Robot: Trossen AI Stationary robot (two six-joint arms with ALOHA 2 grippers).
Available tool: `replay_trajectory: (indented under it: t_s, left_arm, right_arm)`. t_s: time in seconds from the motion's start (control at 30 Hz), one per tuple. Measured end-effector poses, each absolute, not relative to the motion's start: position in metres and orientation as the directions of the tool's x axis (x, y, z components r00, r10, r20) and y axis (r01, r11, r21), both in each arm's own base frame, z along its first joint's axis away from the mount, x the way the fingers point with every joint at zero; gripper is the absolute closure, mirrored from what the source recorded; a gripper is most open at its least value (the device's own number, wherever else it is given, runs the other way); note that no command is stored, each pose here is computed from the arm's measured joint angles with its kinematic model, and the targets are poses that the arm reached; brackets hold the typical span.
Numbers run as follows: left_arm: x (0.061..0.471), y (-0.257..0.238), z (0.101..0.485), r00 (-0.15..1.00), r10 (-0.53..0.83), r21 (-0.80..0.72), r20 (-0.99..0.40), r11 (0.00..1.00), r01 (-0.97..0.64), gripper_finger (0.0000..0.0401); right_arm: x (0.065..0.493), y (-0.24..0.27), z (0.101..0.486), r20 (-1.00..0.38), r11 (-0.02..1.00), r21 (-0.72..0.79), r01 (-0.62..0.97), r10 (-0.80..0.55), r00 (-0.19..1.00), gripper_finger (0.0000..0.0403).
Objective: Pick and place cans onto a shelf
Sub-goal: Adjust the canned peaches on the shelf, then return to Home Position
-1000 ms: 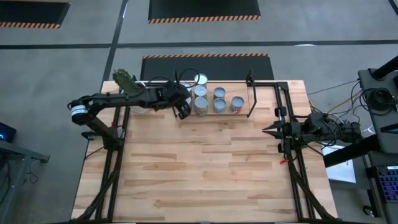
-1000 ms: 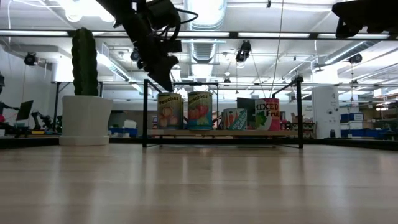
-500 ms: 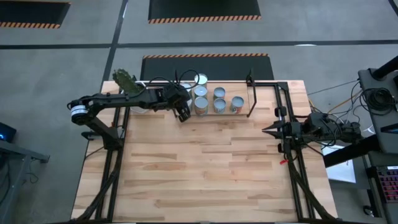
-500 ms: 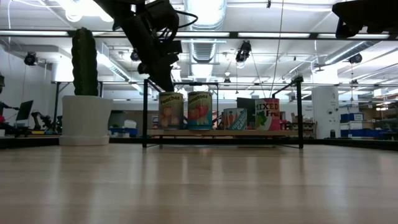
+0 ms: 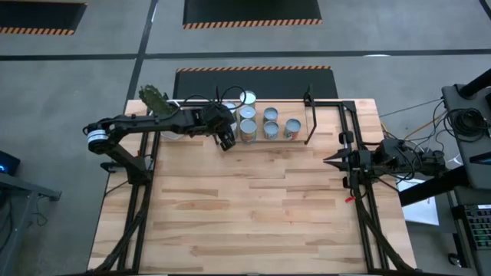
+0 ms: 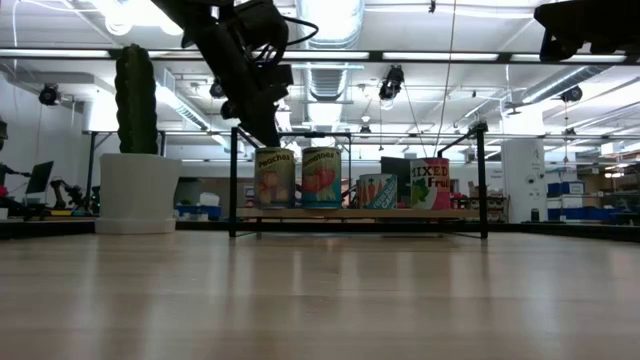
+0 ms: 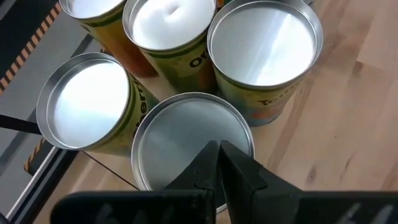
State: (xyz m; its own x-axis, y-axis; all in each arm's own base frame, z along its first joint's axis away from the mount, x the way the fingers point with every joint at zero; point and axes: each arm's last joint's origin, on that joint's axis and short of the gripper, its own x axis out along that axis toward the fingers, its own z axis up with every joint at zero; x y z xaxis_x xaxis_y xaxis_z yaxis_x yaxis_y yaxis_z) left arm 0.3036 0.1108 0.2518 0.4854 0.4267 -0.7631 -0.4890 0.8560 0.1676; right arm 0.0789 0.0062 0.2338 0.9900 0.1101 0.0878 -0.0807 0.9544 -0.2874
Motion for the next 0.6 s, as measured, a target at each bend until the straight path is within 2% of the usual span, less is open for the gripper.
replay_trajectory:
  t_s: [0.37, 0.5, 0.6]
  left_arm:
    - [0.306, 0.104, 0.277, 0.509, 0.422, 0.174, -0.75, 0.869, -0.464, 0.0401]
    - [0.301, 0.08, 0.291, 0.59, 0.416, 0.18, -0.692, 0.891, -0.418, 0.0401]
    - [0.293, 0.045, 0.296, 0.711, 0.363, 0.178, -0.602, 0.929, -0.324, 0.0401]
  right_arm:
    - [0.079, 0.006, 0.234, 0.088, 0.954, -0.289, -0.08, 0.11, 0.99, 0.039]
    - [0.079, 0.006, 0.232, 0.074, 0.954, -0.289, -0.085, 0.11, 0.991, 0.039]
    - [0.079, 0.006, 0.231, 0.061, 0.953, -0.289, -0.093, 0.115, 0.991, 0.039]
